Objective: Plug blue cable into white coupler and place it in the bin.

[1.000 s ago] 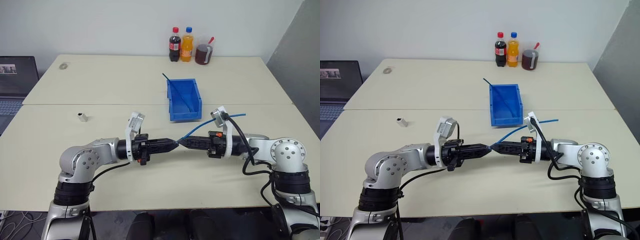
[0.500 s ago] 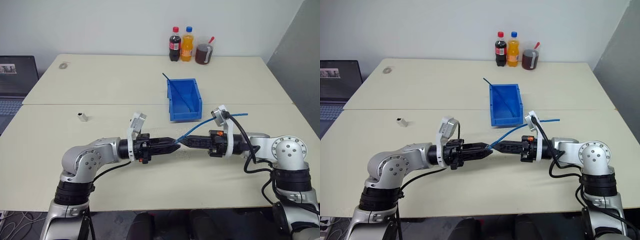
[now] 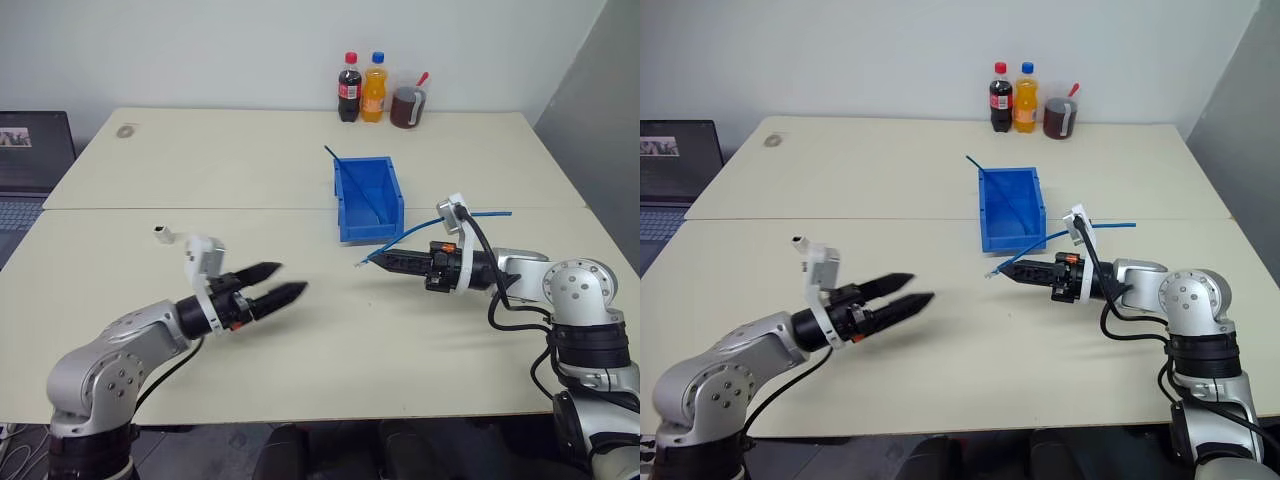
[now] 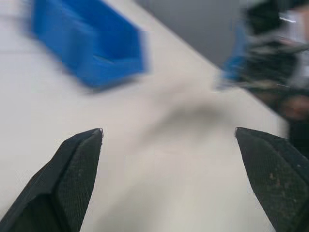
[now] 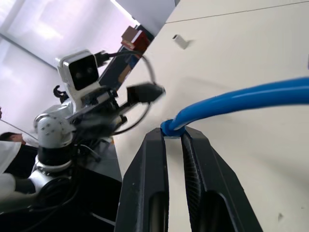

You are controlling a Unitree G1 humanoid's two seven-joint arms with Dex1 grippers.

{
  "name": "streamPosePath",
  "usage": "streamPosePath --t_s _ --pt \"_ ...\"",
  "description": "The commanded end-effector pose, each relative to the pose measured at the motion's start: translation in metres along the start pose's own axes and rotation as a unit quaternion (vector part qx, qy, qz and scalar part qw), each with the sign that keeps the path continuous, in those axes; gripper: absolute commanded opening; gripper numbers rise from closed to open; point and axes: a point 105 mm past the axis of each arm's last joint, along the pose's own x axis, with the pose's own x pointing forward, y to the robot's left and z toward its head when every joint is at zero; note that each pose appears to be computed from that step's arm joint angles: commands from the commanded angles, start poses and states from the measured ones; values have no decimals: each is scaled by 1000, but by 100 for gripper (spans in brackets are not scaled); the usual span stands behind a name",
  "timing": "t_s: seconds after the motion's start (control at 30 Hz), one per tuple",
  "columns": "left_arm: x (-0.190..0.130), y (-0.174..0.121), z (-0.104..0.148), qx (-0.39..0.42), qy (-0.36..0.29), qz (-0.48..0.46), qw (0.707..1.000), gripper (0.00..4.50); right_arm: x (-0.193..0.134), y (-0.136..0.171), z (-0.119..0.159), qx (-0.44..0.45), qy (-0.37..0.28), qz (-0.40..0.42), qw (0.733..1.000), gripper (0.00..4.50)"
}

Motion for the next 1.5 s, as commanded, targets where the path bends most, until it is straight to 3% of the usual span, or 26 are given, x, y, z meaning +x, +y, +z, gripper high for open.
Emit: streamPosePath --t_s 0.03,0.13,0.3,0.7,1.03,1.37,1.5 --pt "-27 57 3 75 -28 232 969 446 7 6 8 -27 -4 25 999 14" --pt "-37 81 -4 105 -26 312 944 446 13 5 10 -33 -2 31 999 14" --pt "-42 115 3 134 -34 357 924 446 17 3 16 -45 -7 30 999 14" --pt "-36 187 31 148 -7 314 938 446 0 -4 16 -51 -22 -15 998 14" --pt "-10 196 17 119 12 283 952 446 -10 -3 15 -49 -30 -41 998 14" --pt "-14 208 21 111 11 316 942 446 -16 -2 17 -48 -40 -54 997 14" --pt "-14 208 25 113 8 317 942 376 -17 -2 17 -45 -43 -56 996 14"
